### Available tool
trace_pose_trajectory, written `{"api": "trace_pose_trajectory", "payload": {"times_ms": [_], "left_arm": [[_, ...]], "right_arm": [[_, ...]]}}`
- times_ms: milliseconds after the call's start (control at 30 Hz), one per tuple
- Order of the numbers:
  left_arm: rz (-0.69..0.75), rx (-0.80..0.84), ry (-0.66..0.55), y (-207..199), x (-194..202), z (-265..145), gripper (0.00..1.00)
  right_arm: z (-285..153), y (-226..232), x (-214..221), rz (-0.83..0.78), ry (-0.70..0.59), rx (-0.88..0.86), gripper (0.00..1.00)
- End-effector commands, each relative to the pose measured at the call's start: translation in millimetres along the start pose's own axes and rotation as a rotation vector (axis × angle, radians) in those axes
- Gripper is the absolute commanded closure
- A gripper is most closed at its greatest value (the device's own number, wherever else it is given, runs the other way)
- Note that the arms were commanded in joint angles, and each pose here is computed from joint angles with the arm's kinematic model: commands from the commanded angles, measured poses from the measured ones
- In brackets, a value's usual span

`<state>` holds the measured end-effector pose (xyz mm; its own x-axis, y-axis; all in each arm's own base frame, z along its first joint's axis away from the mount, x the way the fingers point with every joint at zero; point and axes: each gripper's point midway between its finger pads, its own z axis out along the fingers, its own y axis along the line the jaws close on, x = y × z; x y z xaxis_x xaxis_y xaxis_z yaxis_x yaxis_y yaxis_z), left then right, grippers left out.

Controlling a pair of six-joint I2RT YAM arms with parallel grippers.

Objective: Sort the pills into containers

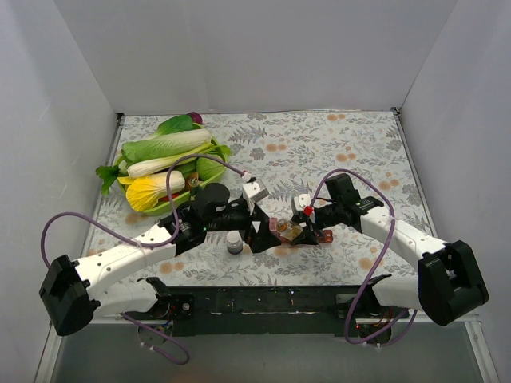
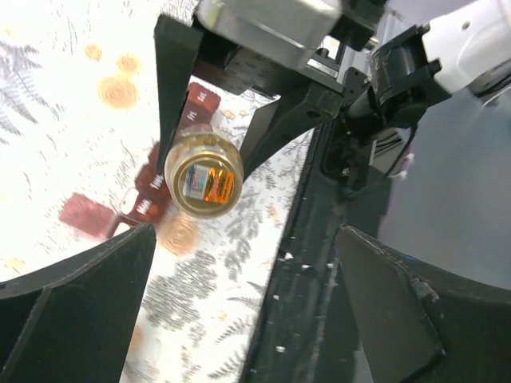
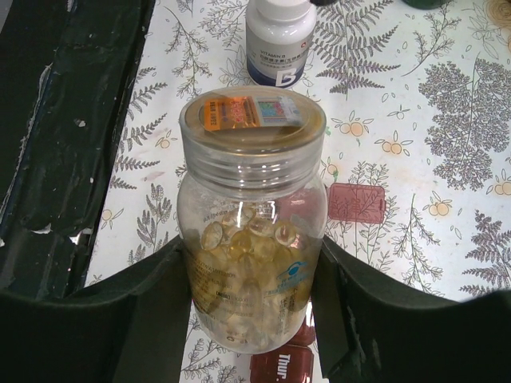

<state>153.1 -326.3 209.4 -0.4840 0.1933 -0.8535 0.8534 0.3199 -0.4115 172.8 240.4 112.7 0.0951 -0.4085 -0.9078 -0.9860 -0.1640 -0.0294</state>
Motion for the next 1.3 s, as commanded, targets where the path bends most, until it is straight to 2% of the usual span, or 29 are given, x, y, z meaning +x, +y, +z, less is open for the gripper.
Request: {"api": "trace_pose_trajectory", "payload": {"times_ms": [0, 267, 333, 467, 800, 900, 933, 1000, 1033, 1067, 1167, 1267], "left_arm": [[0.338, 0.000, -0.051, 7.4, -17.1, 9.1, 0.02], [0.403, -0.006, 0.006, 19.6, -14.2, 37.5, 0.02], [0.398, -0.014, 0.008, 21.3, -15.7, 40.6, 0.06], [0.369, -0.030, 0.017, 24.8, -14.5, 44.6, 0.23], [0.354, -0.052, -0.004, 28.2, -18.0, 51.3, 0.25], [0.351, -0.049, 0.000, 28.3, -17.1, 53.3, 0.40], [0.350, -0.048, 0.002, 28.4, -16.8, 54.0, 0.55], [0.346, -0.047, 0.008, 28.6, -16.0, 54.7, 0.70], [0.341, -0.050, 0.015, 29.2, -14.5, 54.6, 0.91], [0.333, -0.052, 0.017, 29.5, -14.3, 55.1, 1.00], [0.267, -0.088, 0.016, 32.6, -17.0, 55.5, 1.00], [0.134, -0.147, 0.039, 37.9, -9.4, 51.5, 1.00]], "right_arm": [[-3.3, -4.0, -19.4, -0.060, -0.049, -0.003, 0.96], [-3.2, -3.7, -18.3, -0.054, -0.047, -0.006, 0.96], [-3.1, -3.5, -17.8, -0.053, -0.046, -0.007, 0.96], [-3.4, -3.8, -17.6, -0.051, -0.046, -0.006, 0.96], [-2.9, -3.5, -17.5, -0.050, -0.046, -0.008, 0.96], [-3.0, -3.8, -17.0, -0.048, -0.045, -0.007, 0.96], [-3.0, -3.9, -17.0, -0.050, -0.045, -0.007, 0.96], [-3.0, -3.9, -17.0, -0.050, -0.045, -0.007, 0.96], [-3.4, -4.3, -17.2, -0.049, -0.045, -0.006, 0.96], [-3.2, -4.0, -17.3, -0.050, -0.045, -0.007, 0.96], [-3.4, -4.0, -17.4, -0.053, -0.045, -0.005, 0.96], [-4.6, -5.4, -18.1, -0.051, -0.047, 0.002, 0.92]]}}
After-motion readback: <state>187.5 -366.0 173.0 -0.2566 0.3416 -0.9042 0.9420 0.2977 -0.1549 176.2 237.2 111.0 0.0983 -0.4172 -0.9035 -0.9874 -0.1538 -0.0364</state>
